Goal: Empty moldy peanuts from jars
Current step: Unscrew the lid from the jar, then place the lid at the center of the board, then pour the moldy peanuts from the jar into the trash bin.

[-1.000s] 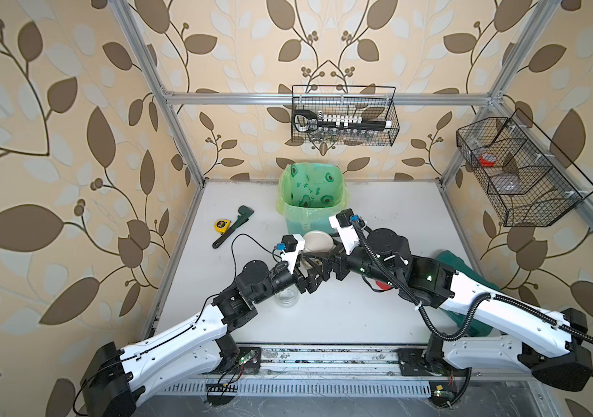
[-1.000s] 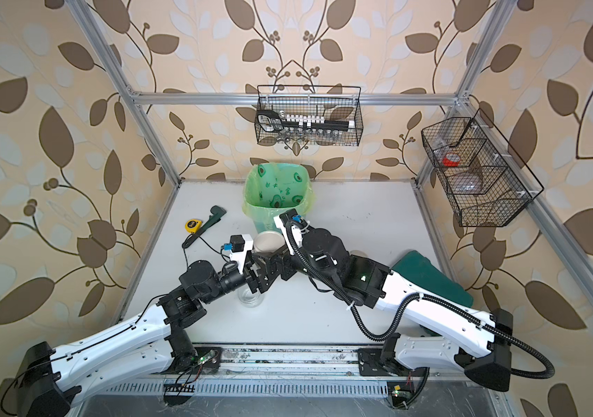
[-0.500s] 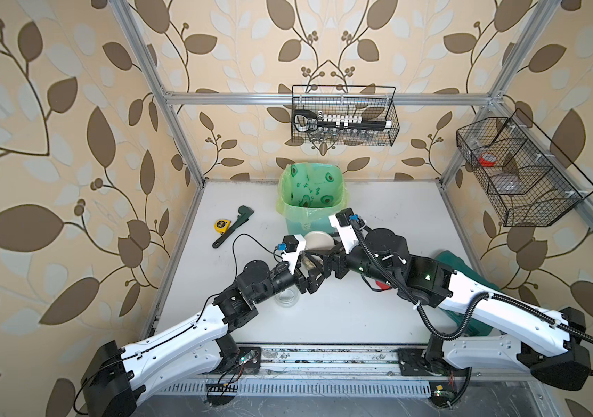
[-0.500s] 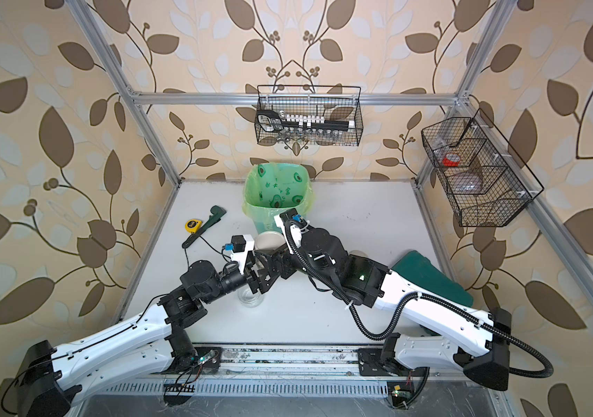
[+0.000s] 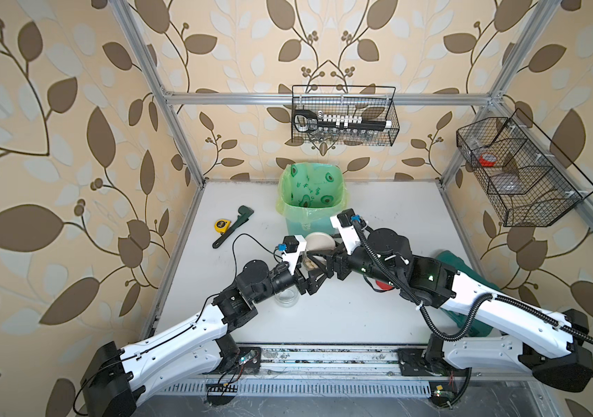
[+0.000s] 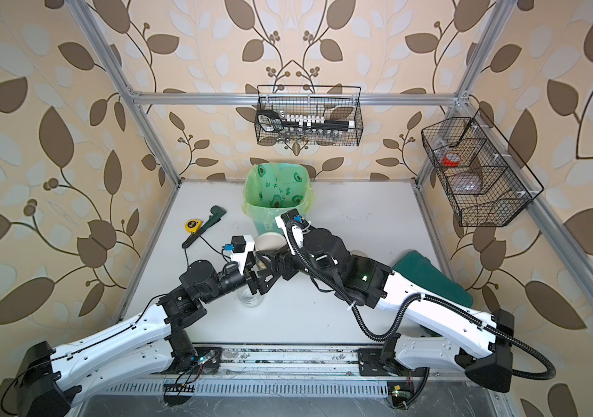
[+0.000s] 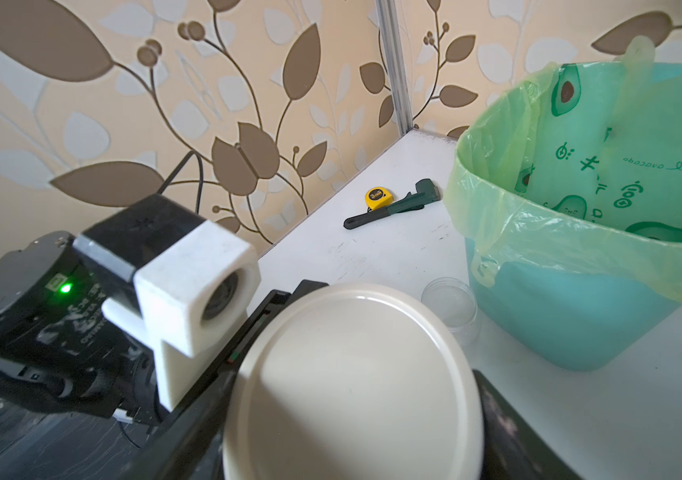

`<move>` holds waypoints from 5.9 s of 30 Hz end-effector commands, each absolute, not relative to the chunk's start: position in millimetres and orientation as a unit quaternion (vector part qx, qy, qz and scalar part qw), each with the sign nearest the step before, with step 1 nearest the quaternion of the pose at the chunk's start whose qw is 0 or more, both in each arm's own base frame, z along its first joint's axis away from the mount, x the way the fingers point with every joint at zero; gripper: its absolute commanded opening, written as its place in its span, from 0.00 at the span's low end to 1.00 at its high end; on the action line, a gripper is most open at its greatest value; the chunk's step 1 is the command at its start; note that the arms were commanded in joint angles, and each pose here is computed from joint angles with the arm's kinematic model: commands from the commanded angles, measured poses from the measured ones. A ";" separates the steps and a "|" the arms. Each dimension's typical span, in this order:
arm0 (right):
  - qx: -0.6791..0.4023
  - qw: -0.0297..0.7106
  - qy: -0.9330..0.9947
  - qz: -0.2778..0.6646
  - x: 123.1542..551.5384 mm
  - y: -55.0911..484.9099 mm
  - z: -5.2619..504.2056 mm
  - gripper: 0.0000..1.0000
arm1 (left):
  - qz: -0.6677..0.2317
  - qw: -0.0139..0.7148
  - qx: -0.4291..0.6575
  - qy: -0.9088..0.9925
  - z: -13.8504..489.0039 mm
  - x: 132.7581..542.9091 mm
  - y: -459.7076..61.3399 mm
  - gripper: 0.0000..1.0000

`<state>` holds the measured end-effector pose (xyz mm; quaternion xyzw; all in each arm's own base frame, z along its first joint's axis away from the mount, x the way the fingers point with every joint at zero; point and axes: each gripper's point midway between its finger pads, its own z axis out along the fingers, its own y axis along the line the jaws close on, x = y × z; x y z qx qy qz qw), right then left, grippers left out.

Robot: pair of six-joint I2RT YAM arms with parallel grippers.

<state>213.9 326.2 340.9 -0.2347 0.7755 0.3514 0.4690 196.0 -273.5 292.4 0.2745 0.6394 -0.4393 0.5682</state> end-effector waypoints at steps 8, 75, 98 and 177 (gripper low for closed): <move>-0.314 0.393 0.716 0.483 183.9 320.1 369.6 0.63 | -0.491 0.558 0.341 0.576 340.8 163.8 -284.2 0.00; 0.034 0.495 0.867 0.045 332.5 82.1 184.7 0.57 | -0.369 0.651 0.243 0.617 325.2 187.7 -220.9 0.00; 0.055 0.404 0.908 0.095 335.3 107.8 86.8 0.58 | -0.350 0.657 0.237 0.624 318.8 190.4 -214.1 0.00; -0.076 0.257 0.765 0.586 216.9 241.7 313.4 1.00 | -0.381 0.706 0.243 0.546 338.5 182.9 -220.5 0.00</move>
